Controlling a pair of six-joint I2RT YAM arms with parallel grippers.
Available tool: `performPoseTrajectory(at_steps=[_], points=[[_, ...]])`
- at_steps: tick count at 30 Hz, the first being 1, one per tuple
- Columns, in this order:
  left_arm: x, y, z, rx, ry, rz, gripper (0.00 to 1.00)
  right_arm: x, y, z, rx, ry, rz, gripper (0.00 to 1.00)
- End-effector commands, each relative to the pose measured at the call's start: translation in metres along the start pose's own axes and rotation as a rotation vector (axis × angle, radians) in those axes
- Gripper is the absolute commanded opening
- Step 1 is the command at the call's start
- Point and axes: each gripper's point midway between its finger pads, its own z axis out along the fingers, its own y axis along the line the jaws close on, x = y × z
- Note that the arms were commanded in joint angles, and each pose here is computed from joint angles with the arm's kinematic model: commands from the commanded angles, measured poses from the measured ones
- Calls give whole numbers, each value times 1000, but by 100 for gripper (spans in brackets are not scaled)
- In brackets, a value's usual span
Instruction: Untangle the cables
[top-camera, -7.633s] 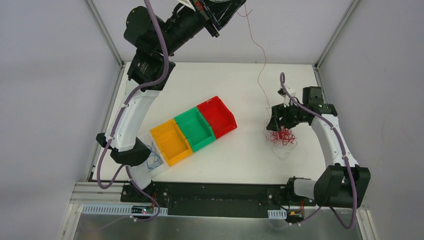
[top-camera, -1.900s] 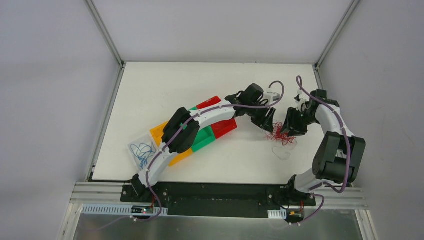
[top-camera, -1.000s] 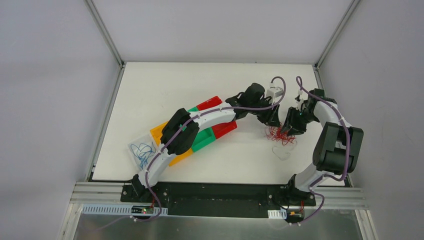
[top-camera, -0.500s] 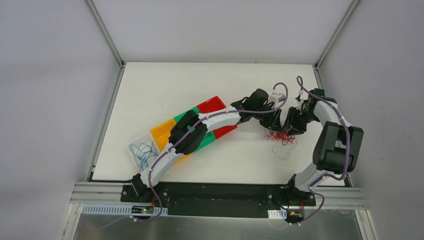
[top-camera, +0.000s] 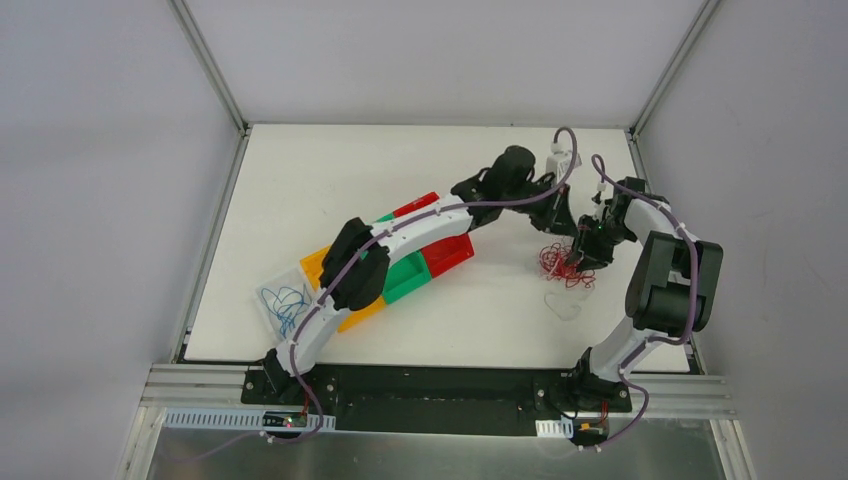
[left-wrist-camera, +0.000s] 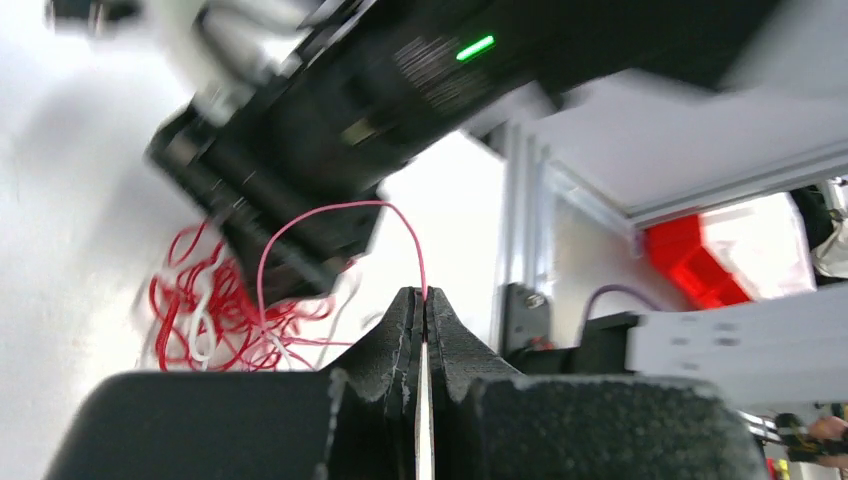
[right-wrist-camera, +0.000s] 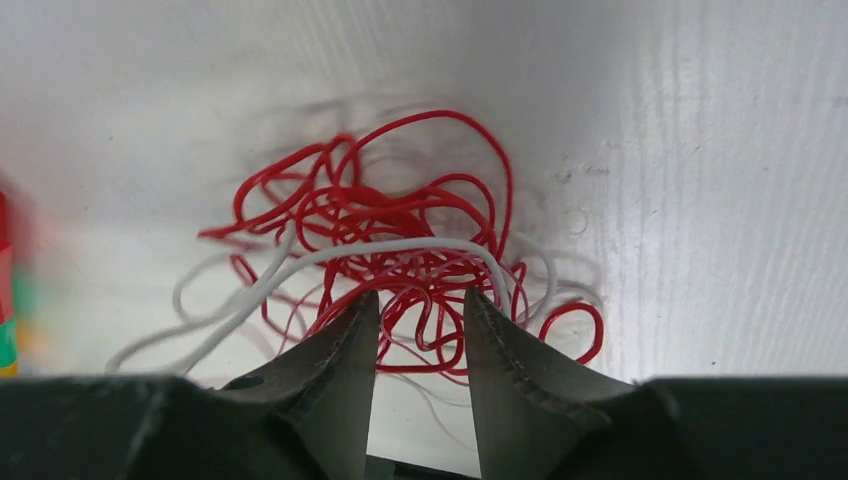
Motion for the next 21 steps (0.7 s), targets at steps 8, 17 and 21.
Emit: performPoseTrajectory(at_steps=[8, 17, 21], points=[[-195, -198, -162, 248, -376, 355, 0, -30, -30, 3, 152, -42, -27, 38], [-271, -273, -269, 155, -707, 623, 0, -28, -49, 16, 220, 15, -69, 35], [-289, -298, -305, 96, -837, 712, 0, -26, -55, 18, 245, 42, -87, 34]])
